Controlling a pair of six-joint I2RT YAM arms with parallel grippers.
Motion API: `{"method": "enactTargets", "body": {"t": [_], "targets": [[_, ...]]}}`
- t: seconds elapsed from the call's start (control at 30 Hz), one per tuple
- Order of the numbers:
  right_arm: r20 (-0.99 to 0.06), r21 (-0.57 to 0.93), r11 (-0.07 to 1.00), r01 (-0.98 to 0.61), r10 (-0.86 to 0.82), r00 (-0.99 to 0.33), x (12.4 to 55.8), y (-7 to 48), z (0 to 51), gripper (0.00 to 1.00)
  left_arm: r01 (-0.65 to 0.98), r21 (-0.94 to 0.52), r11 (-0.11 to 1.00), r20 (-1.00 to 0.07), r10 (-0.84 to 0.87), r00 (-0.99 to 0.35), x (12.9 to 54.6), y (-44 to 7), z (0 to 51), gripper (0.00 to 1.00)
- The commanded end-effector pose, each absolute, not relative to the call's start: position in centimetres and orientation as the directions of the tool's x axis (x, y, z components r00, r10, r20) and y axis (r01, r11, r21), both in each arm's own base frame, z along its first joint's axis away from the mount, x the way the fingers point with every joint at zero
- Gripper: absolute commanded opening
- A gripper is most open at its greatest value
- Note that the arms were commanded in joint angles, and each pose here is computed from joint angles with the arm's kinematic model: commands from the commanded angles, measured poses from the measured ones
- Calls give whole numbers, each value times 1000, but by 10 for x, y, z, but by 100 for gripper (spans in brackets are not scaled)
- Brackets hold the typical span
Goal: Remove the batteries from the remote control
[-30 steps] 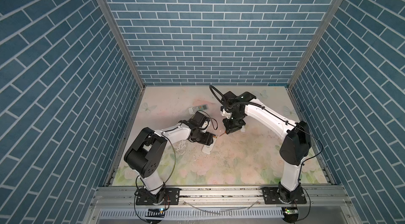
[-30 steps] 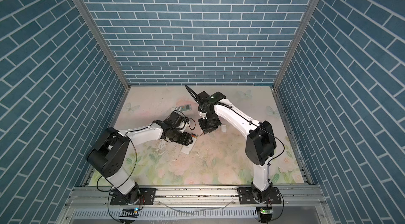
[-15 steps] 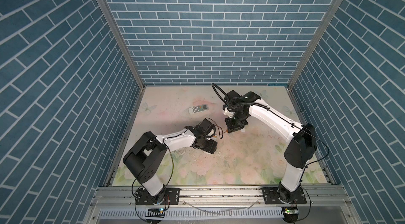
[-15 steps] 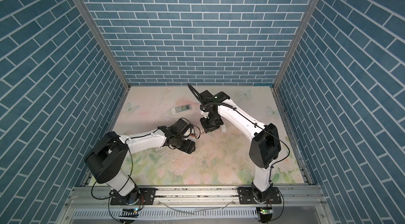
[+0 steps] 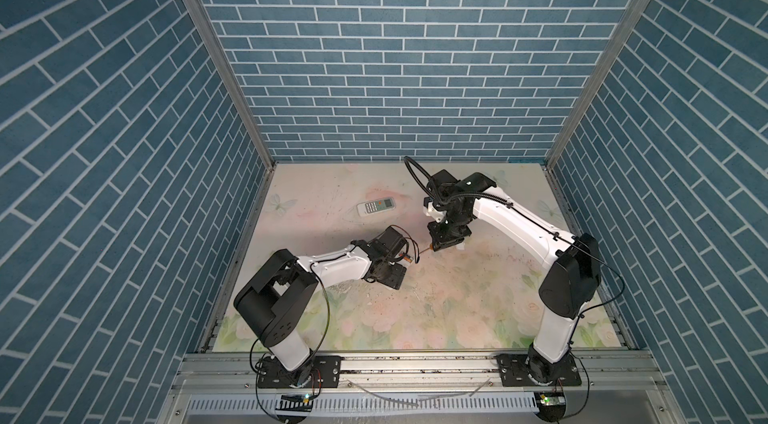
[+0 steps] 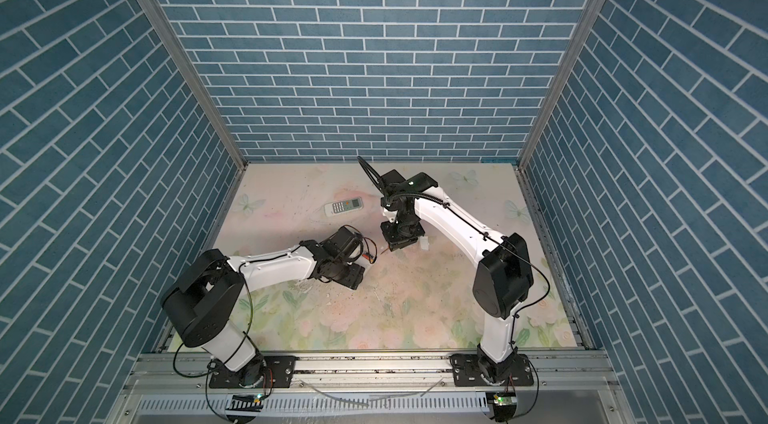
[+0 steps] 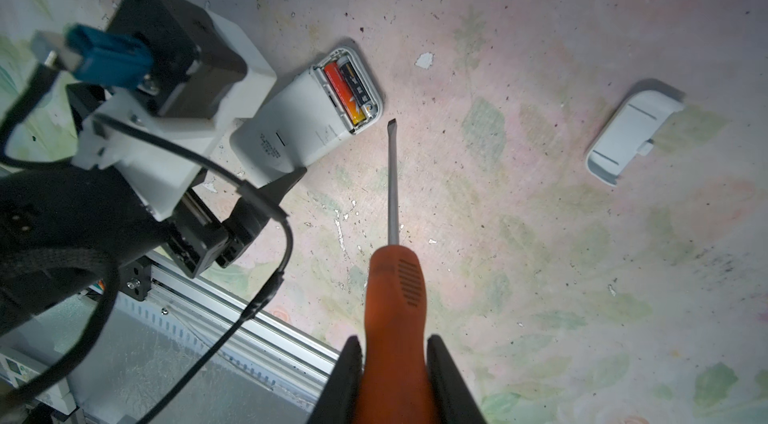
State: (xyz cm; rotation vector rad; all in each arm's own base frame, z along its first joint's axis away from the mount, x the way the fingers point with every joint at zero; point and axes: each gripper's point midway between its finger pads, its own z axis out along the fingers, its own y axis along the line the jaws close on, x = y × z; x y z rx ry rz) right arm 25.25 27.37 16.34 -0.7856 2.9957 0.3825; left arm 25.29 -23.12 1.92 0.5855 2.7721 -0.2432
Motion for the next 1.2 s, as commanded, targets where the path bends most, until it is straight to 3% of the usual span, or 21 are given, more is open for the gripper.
{"method": "enactTargets", "body": {"t": [0.0, 0.27, 0.53, 1.17], "targets": [[-86, 256, 816, -519, -515, -853, 246, 274, 168, 0, 403, -50, 914, -190, 388, -902, 227, -201, -6, 68], [-67, 244, 814, -527, -528, -847, 245, 272, 165, 0, 454, -103, 885, -193, 430, -882, 227, -214, -11, 63], [-67, 231, 779, -583, -585, -809, 246, 276, 166, 0, 485, -142, 863, -208, 453, -867, 224, -221, -11, 52], [-19, 144, 783, -605, -609, -793, 241, 251, 170, 0, 667, -158, 728, -334, 596, -730, 210, -251, -4, 48]]}}
